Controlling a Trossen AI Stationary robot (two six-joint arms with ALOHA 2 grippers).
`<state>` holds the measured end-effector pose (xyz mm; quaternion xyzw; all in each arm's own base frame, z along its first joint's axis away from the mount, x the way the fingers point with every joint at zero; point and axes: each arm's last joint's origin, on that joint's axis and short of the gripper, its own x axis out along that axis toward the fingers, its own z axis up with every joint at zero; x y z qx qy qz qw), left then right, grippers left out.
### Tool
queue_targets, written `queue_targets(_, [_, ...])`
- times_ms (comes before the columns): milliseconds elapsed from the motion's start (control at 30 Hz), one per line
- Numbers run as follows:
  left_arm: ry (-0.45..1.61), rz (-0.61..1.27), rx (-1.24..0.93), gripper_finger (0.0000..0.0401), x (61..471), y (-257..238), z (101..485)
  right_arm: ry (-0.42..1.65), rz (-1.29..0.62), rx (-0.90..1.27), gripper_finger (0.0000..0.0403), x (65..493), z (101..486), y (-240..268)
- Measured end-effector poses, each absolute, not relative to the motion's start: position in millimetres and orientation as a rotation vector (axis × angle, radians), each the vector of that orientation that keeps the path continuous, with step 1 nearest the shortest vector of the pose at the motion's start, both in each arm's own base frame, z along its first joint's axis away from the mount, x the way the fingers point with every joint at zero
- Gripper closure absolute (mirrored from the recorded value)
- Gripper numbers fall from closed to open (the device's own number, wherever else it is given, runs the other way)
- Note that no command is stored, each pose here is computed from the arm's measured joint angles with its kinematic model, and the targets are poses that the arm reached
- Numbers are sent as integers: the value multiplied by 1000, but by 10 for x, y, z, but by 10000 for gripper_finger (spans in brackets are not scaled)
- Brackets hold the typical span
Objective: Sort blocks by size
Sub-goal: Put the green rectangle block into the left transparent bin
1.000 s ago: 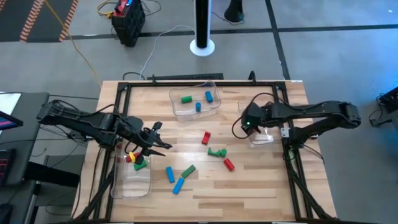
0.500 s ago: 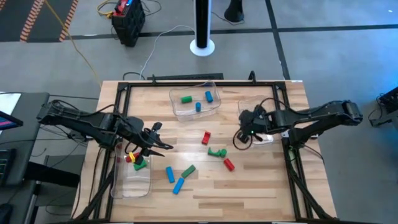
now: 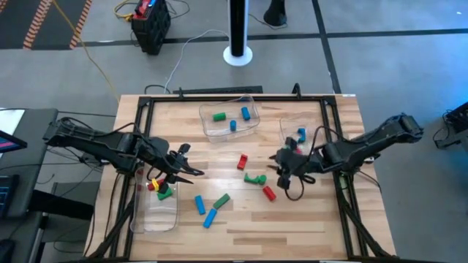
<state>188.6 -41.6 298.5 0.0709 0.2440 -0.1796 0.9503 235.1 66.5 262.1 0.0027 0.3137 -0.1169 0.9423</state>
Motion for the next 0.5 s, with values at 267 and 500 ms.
queue_targets(267, [527,-362,128,273,1893,-420,2825,638,-121,-73,232,2662,2356,877])
queue_targets(500, [509,-358,117,273,1905,-422,2787,653,-19,-62,232,2971,2022,927])
